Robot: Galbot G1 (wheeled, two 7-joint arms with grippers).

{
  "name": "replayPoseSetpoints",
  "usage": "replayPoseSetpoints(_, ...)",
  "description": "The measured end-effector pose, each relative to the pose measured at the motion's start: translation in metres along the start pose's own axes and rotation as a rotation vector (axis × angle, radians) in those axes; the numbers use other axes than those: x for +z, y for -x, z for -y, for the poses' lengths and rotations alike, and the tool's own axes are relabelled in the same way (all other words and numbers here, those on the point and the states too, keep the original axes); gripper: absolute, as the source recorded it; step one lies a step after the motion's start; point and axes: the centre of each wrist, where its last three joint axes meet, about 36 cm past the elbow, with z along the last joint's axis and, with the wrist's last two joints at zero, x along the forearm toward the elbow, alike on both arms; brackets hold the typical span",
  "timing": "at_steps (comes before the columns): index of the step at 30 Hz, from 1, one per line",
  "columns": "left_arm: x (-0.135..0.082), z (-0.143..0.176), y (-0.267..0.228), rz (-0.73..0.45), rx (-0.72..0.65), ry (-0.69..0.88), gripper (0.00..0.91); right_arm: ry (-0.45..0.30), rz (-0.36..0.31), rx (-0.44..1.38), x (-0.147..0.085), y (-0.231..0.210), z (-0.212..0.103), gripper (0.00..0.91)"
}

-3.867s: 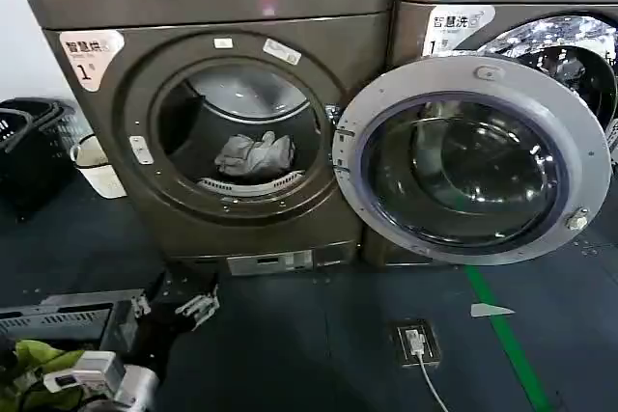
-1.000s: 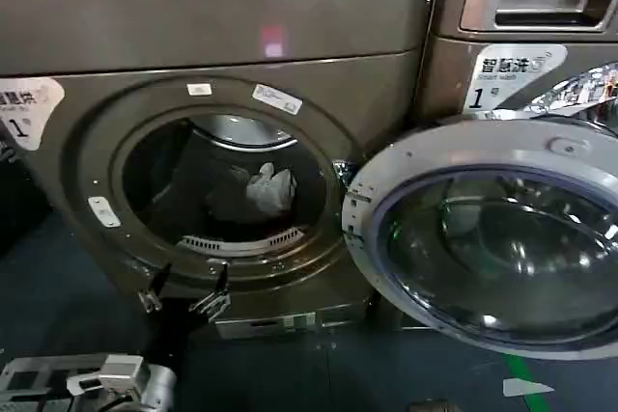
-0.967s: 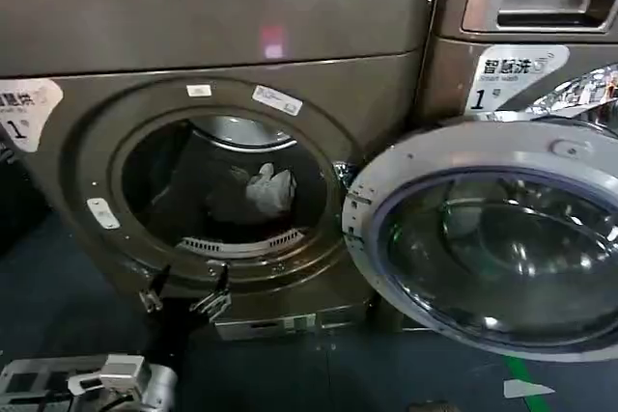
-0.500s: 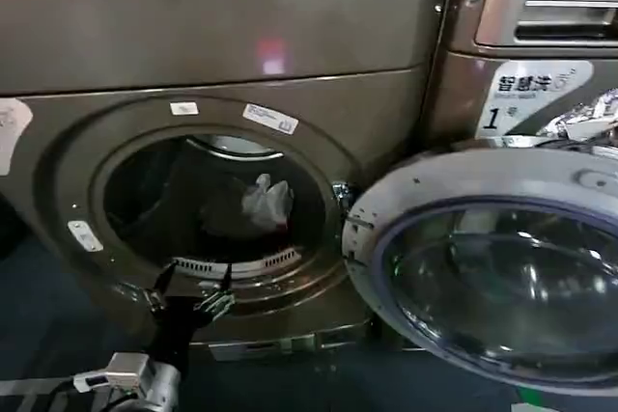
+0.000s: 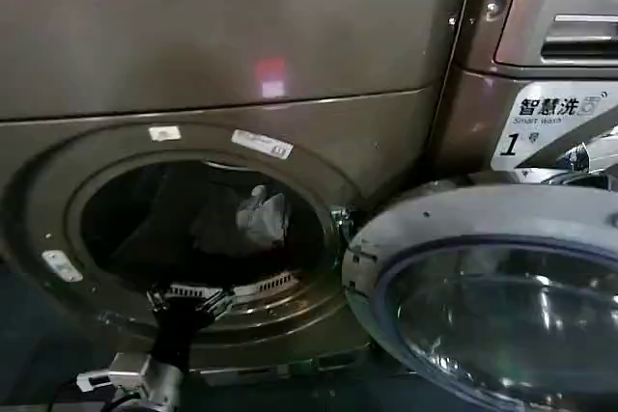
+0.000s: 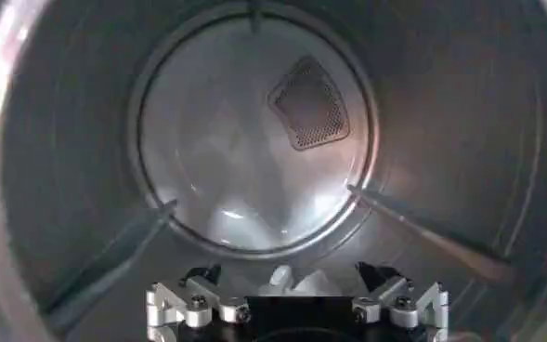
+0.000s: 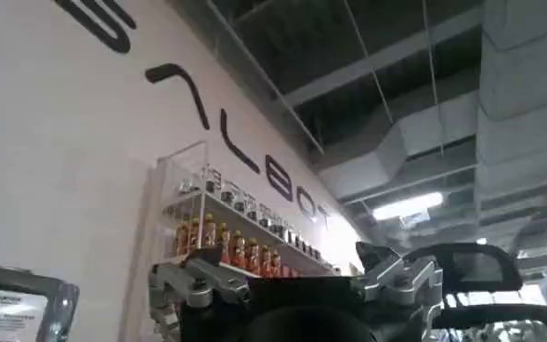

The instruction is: Grasp the clothes from the dryer.

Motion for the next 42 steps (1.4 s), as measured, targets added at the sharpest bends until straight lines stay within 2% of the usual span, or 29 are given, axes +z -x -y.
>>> replayPoseSetpoints(5, 0.003, -0.007, 0.015, 0.017, -0.013, -0.003, 0.907, -0.036, -0.028, 0.000, -0.011, -0.002, -0.002, 0.907)
replayPoseSetpoints(10, 0.006, -0.014, 0.049, 0.043, -0.018, -0.011, 0.907, -0.053, -0.014, 0.008, -0.020, -0.003, 0.002, 0.907)
replayPoseSetpoints(20, 0.011, -0.022, 0.162, 0.056, -0.025, -0.045, 0.907, -0.056, -0.015, 0.014, -0.022, -0.006, 0.006, 0.907)
replayPoseSetpoints(30, 0.001, -0.022, 0.279, 0.036, -0.042, -0.072, 0.907, -0.046, -0.015, 0.018, -0.016, -0.004, 0.007, 0.907)
replayPoseSetpoints(42, -0.014, -0.025, 0.377, -0.021, -0.056, -0.041, 0.907, -0.037, -0.015, 0.019, -0.012, -0.002, 0.007, 0.907)
